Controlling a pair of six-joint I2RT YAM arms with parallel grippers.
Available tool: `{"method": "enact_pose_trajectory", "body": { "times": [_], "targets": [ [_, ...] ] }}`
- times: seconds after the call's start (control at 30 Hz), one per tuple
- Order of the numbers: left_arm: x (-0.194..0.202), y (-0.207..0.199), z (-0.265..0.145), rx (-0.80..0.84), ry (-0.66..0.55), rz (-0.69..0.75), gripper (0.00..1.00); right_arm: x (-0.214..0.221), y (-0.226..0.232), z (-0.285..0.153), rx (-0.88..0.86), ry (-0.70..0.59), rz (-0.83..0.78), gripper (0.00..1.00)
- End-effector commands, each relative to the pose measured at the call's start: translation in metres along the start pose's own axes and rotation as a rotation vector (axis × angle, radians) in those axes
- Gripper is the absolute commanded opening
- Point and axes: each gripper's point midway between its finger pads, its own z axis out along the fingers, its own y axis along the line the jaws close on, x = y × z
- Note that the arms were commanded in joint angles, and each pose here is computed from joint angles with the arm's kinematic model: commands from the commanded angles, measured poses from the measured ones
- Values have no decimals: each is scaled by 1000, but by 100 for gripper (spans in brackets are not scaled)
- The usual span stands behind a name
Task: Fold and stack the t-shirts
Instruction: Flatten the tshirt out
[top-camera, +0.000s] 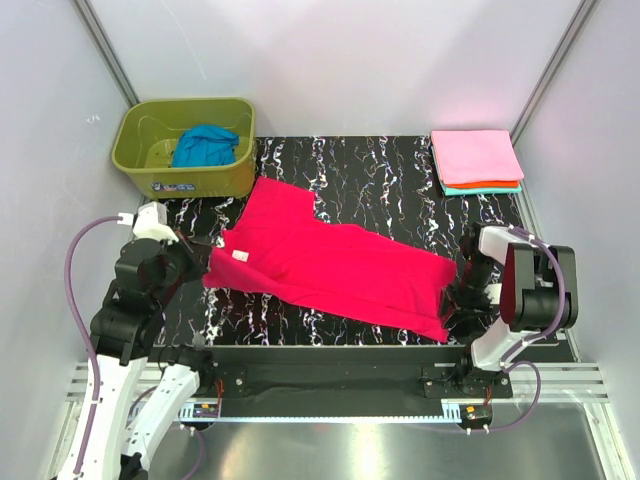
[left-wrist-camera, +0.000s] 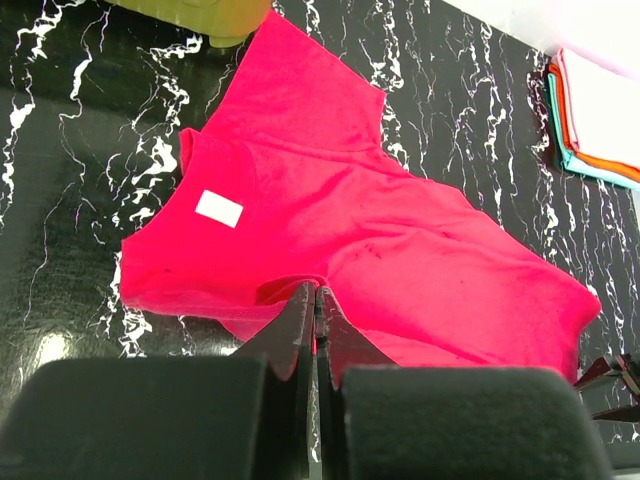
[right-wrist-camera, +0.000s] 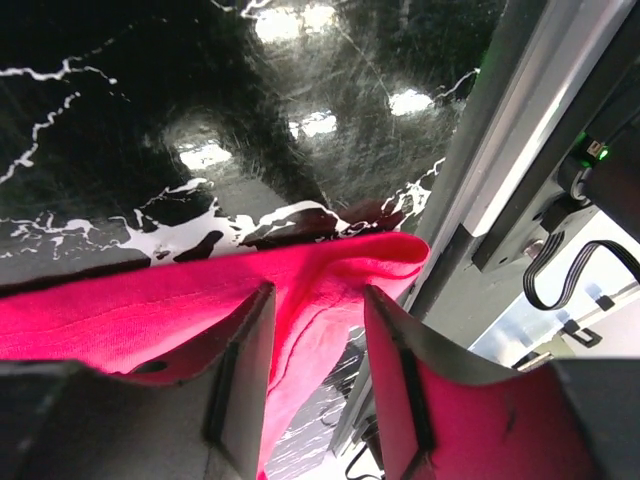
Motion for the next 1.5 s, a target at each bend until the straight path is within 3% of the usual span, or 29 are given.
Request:
{"method": "enact_pose_trajectory", "body": {
  "times": [0.0, 0.07, 0.1, 0.27, 0.53, 0.7, 0.77, 0.87, 1.0, 1.13, 1.27, 1.4, 1.47],
  "targets": [
    [-16, -13, 0, 55, -55, -1, 0, -7, -1, -1, 6, -34, 26, 39],
    [-17, -13, 0, 53, -58, -1, 0, -9, 0, -6, -19, -53, 26, 19],
    [-18, -14, 0, 55, -59, -4, 0, -12, 1, -9, -33, -69, 25, 1],
    [-38, -24, -5, 73, -99, -7, 0, -24, 3, -53, -176, -159, -7, 0],
    [-134, -67, -32, 136, -302, -30, 0, -55, 11, -241, -757, -536, -187, 0],
    [-209, -115, -73, 259, -441, -50, 0, -56, -50, -383, -1102, -852, -308, 0],
    [-241, -138, -119, 361, -534, -72, 0, -54, -90, -420, -1200, -959, -305, 0],
    [-258, -163, -173, 505, -596, -86, 0, -48, -140, -438, -1294, -1048, -302, 0],
    [-245, -178, -239, 687, -610, -116, 0, -35, -208, -447, -1456, -1129, -265, 0],
    [-237, -174, -276, 735, -653, -122, 0, -23, -249, -447, -1590, -1134, -226, 0],
    [-244, -160, -256, 629, -678, -127, 0, -19, -214, -447, -1549, -1082, -304, 0],
    [-252, -147, -161, 430, -597, -87, 0, -19, -163, -477, -1588, -1110, -359, 0],
    [-263, -141, -108, 327, -572, -54, 0, -26, -114, -484, -1549, -1114, -395, 0]
  ]
}}
